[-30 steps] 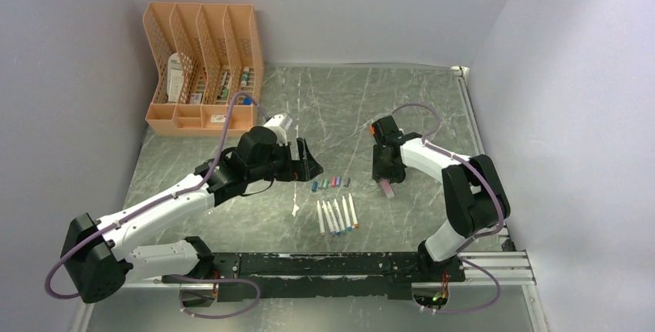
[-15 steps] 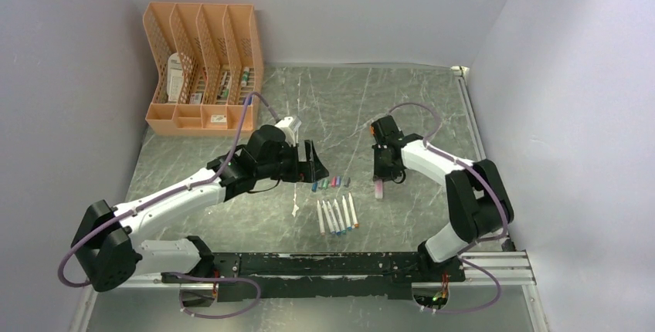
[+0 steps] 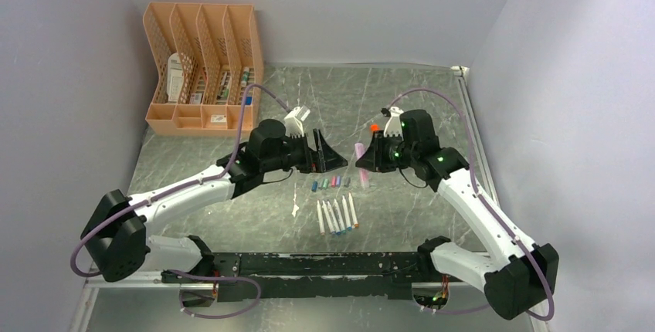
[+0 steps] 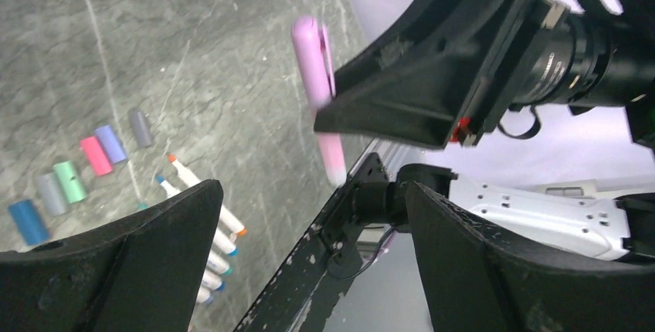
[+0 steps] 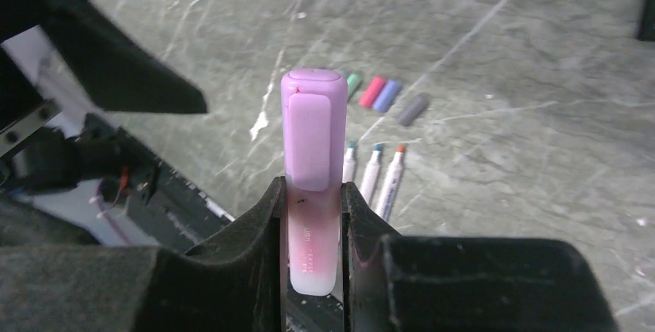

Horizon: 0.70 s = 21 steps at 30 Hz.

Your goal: Open the pen caps

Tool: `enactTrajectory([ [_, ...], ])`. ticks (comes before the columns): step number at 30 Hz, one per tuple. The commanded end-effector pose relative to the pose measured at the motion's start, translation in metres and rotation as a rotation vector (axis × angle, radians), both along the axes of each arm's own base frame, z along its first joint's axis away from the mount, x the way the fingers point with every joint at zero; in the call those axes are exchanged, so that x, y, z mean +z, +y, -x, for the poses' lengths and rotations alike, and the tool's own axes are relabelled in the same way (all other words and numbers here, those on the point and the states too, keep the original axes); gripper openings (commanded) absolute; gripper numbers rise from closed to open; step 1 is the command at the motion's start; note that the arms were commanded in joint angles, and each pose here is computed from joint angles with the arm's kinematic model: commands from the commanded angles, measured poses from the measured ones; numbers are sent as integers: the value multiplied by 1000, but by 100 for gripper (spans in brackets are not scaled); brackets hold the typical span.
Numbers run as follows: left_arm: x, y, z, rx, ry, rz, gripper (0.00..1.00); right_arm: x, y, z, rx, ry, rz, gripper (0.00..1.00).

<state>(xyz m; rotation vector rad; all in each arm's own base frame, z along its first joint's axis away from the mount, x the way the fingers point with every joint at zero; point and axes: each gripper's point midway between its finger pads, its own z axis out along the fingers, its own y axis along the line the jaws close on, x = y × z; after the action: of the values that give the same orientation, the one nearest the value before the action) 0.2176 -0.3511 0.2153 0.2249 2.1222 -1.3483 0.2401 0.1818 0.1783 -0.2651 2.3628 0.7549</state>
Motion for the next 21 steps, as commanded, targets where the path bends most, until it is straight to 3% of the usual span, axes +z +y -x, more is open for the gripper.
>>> enactTrajectory([
  [1, 21, -10, -7, 4, -18, 101, 100, 18, 19, 25, 136, 15, -96, 2],
  [18, 5, -24, -20, 59, 42, 85, 98, 14, 48, 43, 201, 10, -55, 2],
  [21, 3, -25, -21, 61, 46, 77, 93, 14, 53, 44, 202, 5, -55, 1],
])
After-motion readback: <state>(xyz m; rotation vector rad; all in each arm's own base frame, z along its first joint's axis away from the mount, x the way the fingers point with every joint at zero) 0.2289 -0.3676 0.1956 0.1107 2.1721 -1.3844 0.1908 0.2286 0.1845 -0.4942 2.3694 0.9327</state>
